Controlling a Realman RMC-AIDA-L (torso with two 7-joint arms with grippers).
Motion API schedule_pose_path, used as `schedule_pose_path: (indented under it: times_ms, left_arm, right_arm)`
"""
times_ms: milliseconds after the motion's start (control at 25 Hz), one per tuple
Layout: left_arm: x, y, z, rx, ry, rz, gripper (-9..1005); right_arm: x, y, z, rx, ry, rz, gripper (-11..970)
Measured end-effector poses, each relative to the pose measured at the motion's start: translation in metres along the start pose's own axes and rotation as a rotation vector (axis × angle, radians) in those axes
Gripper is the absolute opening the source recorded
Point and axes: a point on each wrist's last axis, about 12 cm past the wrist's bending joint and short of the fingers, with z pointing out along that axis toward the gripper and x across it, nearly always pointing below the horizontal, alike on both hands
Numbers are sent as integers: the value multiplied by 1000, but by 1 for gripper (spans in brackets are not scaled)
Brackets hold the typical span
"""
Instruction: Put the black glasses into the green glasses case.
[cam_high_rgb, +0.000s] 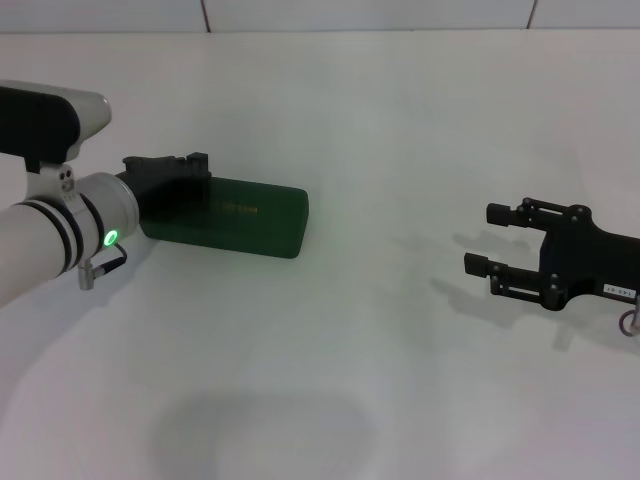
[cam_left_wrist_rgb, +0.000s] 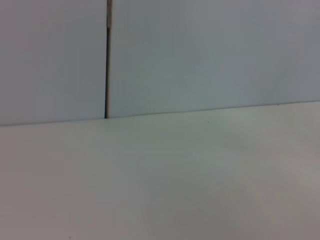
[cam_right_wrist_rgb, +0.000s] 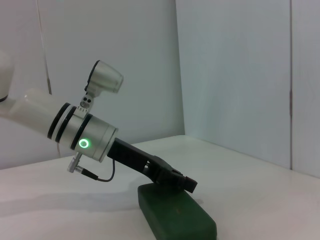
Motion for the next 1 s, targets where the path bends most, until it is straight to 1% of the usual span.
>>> schedule_pose_path:
  times_ms: [200, 360, 520, 560, 600, 640, 720, 800, 840, 920, 1000]
  left_arm:
    - [1, -1, 0, 4, -1, -14, 7]
    - [-12, -6, -3, 53, -25, -17, 7]
    - [-35, -8, -5, 199, -4, -90, 7]
    - [-35, -8, -5, 199, -4, -90, 7]
    - [-47, -5, -6, 288, 29, -142, 7]
    - [-54, -2, -7, 372, 54, -184, 7]
    - [-59, 3, -10, 445, 57, -226, 7]
    - [-64, 9, -15, 527, 19, -249, 7]
    - [-65, 11, -17, 555, -8, -240, 7]
    - [-65, 13, -24, 603, -86, -191, 69]
    - [-61, 14, -29, 620, -158, -129, 130]
  right_arm:
    - [0, 0, 0, -1, -1, 1, 676]
    - [0, 0, -1, 0, 0, 1, 676]
    - [-1, -1, 0, 0, -2, -2, 676]
    - [-1, -1, 0, 0, -2, -3, 676]
    - [-1, -1, 0, -1, -3, -3, 676]
    - [-2, -1, 0, -1, -3, -4, 676]
    - [-2, -2, 1, -3, -4, -6, 676]
    - [-3, -2, 2, -4, -5, -8, 676]
    - [-3, -2, 2, -5, -5, -8, 676]
    - [-4, -2, 3, -7, -7, -7, 676]
    - [-5, -2, 3, -9, -13, -7, 676]
